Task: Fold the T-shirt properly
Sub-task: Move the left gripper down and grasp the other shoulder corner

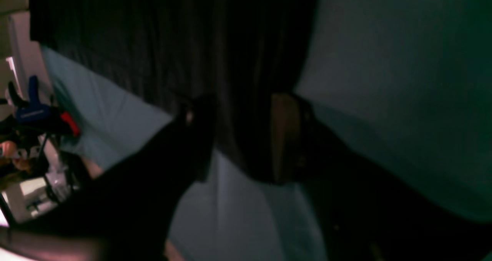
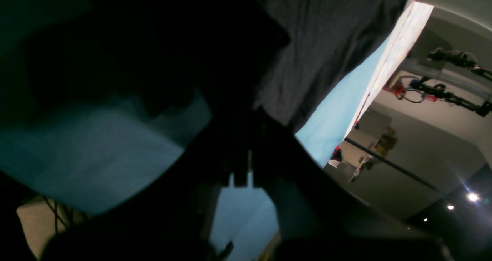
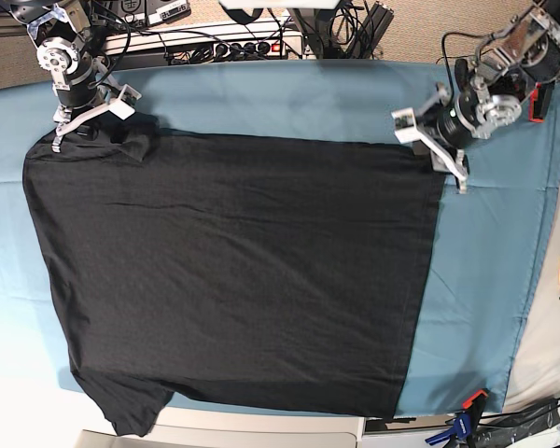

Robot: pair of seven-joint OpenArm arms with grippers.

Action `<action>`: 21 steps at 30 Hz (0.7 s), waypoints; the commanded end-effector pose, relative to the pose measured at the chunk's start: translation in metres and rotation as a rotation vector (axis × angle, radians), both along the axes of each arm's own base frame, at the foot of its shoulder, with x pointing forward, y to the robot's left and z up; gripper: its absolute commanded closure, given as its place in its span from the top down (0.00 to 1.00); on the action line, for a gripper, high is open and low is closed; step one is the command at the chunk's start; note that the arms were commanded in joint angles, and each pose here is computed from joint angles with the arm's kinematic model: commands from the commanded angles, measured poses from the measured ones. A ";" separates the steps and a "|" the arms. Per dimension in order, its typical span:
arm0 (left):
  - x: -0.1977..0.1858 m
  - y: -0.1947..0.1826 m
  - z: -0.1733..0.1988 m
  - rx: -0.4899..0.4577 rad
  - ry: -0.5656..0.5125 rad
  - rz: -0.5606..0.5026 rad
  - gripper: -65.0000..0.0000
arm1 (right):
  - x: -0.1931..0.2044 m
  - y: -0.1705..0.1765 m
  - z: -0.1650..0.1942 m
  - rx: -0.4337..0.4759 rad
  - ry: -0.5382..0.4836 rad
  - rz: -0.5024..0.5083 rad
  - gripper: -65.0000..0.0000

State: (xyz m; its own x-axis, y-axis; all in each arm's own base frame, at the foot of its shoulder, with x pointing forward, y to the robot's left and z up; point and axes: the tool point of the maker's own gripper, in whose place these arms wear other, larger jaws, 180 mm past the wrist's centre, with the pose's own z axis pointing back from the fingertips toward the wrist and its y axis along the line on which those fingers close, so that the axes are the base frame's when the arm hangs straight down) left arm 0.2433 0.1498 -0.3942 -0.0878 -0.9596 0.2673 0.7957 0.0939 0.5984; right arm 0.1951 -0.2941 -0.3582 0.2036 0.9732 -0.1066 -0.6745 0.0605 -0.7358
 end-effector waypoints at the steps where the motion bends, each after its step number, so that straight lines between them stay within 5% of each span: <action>1: 0.005 0.008 0.002 0.023 -0.006 0.006 0.37 | 0.007 -0.003 0.011 -0.022 -0.036 0.009 0.00; 16: 0.004 0.032 -0.020 0.065 0.044 0.051 0.36 | 0.008 -0.003 0.011 -0.023 -0.039 0.010 0.00; 18: 0.002 0.030 -0.021 0.049 0.058 0.056 0.28 | 0.008 -0.003 0.011 -0.022 -0.039 0.010 0.00; 21: 0.000 0.028 -0.022 0.021 0.079 0.068 0.02 | 0.008 -0.003 0.011 -0.022 -0.039 0.010 0.00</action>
